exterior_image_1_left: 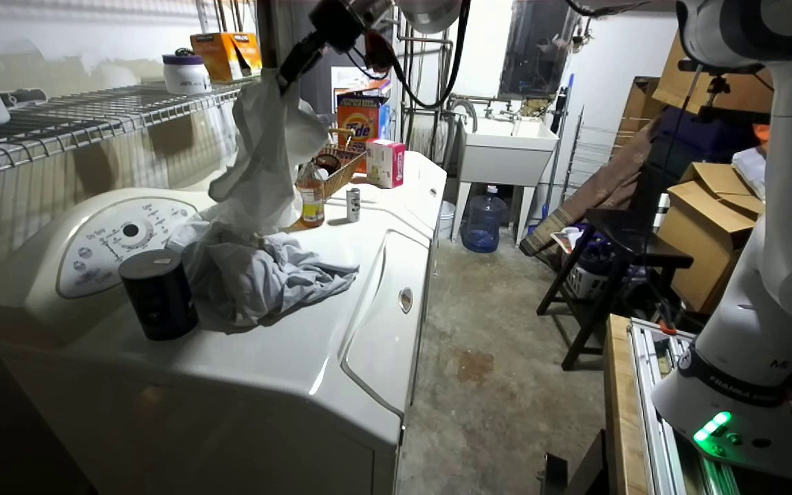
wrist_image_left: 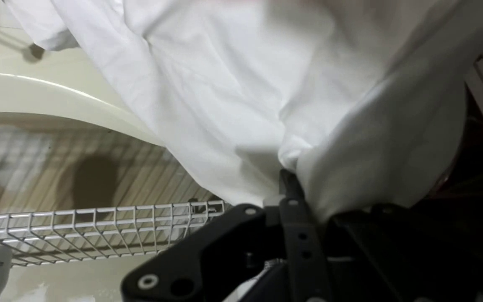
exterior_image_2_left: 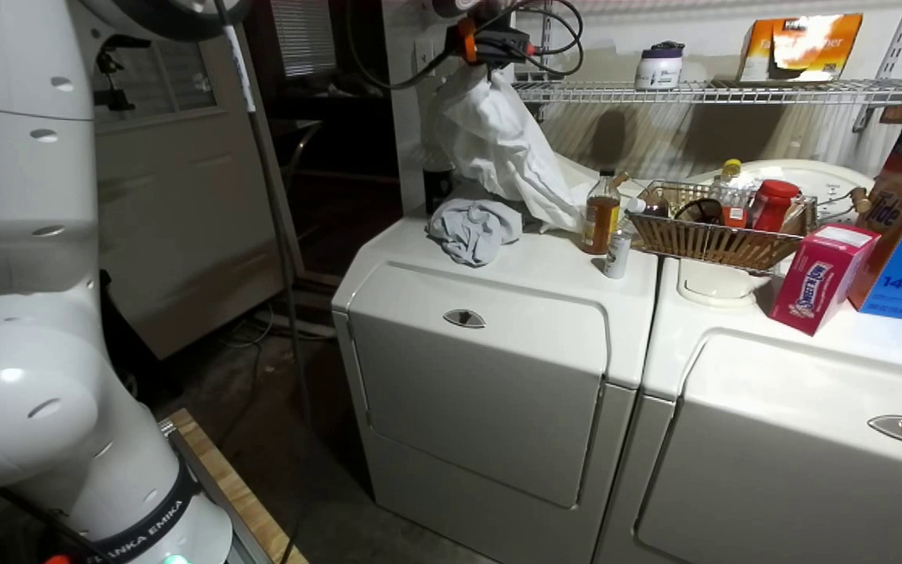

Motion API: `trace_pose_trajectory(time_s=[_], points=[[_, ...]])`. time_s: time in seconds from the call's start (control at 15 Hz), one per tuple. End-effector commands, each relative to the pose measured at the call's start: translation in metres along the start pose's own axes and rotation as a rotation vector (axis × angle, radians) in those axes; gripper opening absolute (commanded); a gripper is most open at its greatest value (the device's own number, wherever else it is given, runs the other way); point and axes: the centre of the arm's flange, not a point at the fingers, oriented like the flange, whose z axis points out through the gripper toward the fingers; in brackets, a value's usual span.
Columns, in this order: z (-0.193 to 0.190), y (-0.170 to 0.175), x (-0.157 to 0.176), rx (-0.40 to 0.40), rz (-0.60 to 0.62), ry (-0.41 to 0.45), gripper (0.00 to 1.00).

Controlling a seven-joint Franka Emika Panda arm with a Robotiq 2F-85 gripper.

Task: Pick up the white clothing then place it back down on the washing machine.

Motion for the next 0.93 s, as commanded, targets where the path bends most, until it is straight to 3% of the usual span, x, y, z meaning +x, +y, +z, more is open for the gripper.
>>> trace_pose_trajectory(time_s=[0.0,0.33,0.53,0.67,0.87], points=[[-0.027,-0.014,0.027,0.076,0.064,0.012,0.01],[-0.078,-0.026,0.047,0.137,0.112,-0.018,0.01],[-0.112,-0.028,0.056,0.213,0.162,-0.027,0.01],[-0.135,-0.031,0.062,0.264,0.191,-0.017,0.01],[-0.167,-0.039,0.073,0.279,0.195,0.048,0.01]])
